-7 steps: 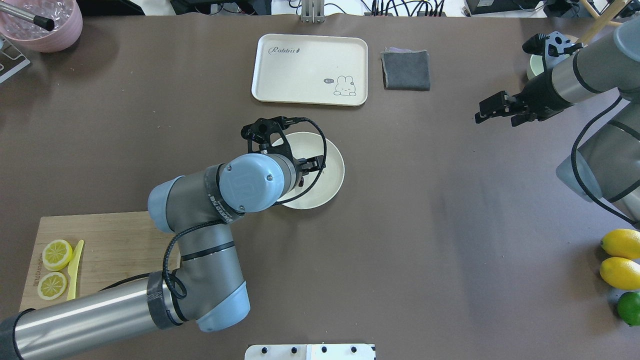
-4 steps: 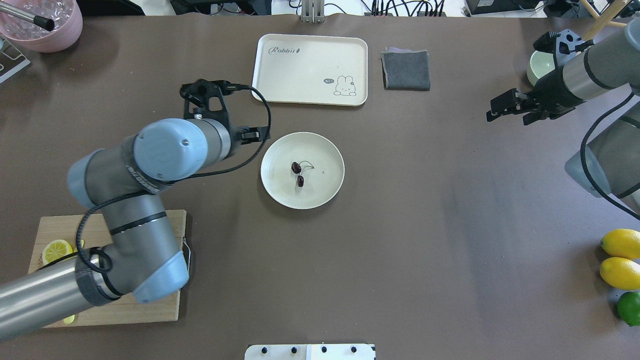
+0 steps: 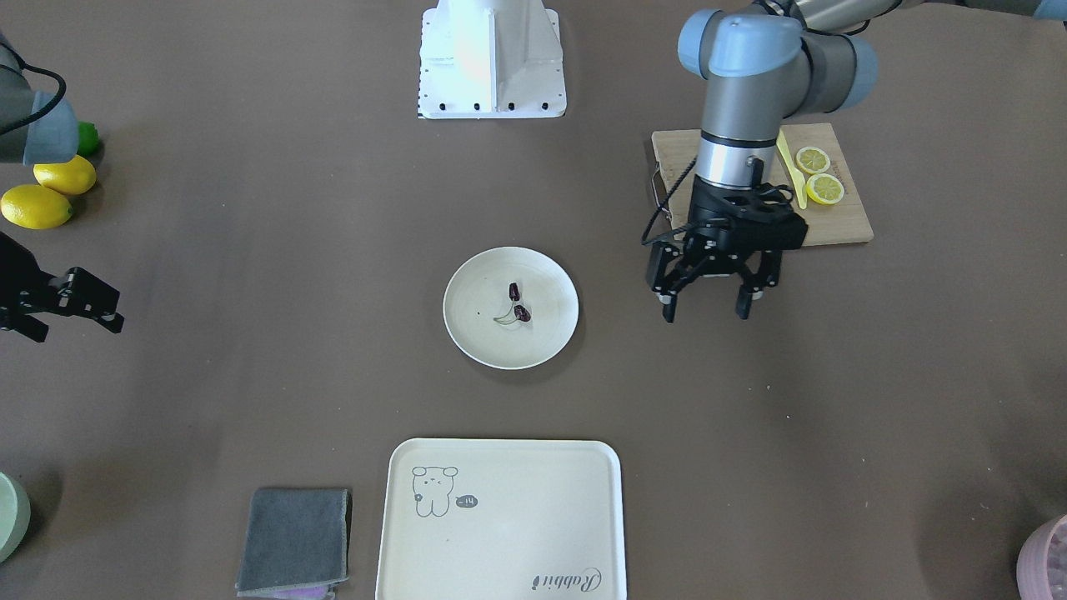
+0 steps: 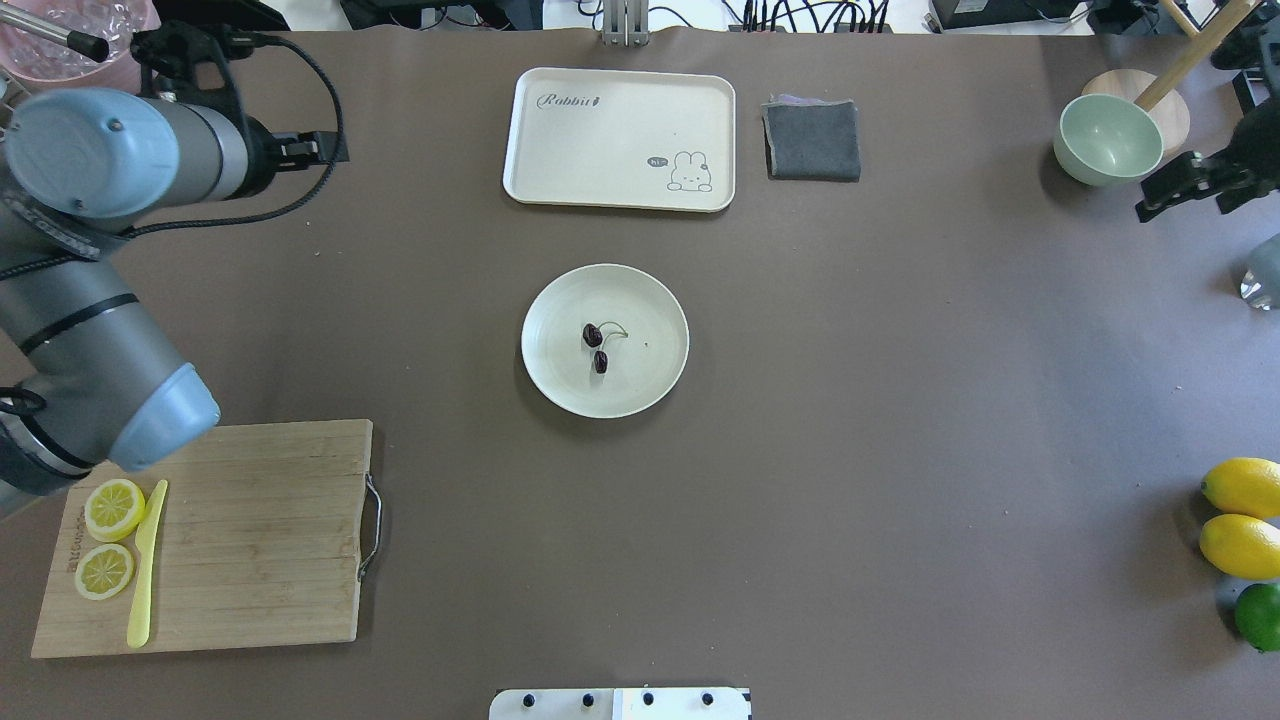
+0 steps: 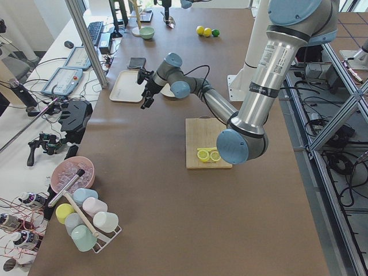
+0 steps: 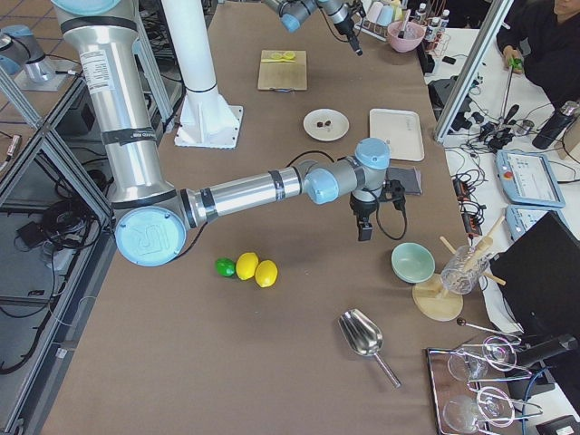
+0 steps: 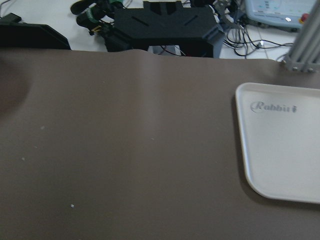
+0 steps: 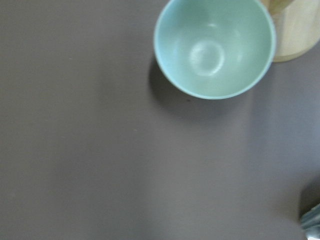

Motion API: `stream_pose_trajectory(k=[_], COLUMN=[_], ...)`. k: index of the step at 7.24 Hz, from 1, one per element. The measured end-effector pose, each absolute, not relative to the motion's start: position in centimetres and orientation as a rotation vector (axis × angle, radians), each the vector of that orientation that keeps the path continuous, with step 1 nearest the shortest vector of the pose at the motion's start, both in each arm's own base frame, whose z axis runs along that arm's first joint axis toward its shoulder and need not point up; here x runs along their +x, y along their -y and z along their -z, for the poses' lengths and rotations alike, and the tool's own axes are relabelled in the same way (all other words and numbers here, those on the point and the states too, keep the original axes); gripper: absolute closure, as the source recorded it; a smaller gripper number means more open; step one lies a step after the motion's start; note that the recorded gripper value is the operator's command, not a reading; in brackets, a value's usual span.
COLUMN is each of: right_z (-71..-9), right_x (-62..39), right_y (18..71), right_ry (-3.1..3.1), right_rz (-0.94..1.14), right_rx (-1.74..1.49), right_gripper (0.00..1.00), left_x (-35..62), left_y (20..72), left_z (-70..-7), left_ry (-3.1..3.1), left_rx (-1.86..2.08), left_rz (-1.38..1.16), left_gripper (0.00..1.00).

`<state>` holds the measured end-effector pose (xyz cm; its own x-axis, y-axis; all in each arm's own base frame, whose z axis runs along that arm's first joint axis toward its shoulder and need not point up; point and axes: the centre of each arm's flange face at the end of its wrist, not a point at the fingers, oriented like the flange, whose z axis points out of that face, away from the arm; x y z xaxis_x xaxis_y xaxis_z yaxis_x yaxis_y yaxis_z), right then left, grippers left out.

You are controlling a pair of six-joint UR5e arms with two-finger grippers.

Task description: Place red cherry on plate

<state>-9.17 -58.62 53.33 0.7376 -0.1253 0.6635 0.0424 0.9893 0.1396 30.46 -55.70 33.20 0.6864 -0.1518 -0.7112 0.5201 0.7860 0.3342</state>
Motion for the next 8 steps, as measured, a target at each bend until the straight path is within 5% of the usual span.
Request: stream_pose_trajectory(k=[4, 8], right_z=[-62.6, -63.3], right_x=[4.4, 6.1], right_y=[57.0, 55.8], right_ry=[0.717, 0.742], right_rz=[0.109, 0.076], right_rx=[0.12, 0.121], right_gripper=[0.0, 0.0], left_x=[11.4, -6.5], left_y=[59.5, 57.1], left_z=[-42.6, -51.3], left_ry=[-0.813, -0.741], left_rx=[0.299, 0.215], left_rz=[0.247, 0.127], left_gripper=[0.02, 0.02])
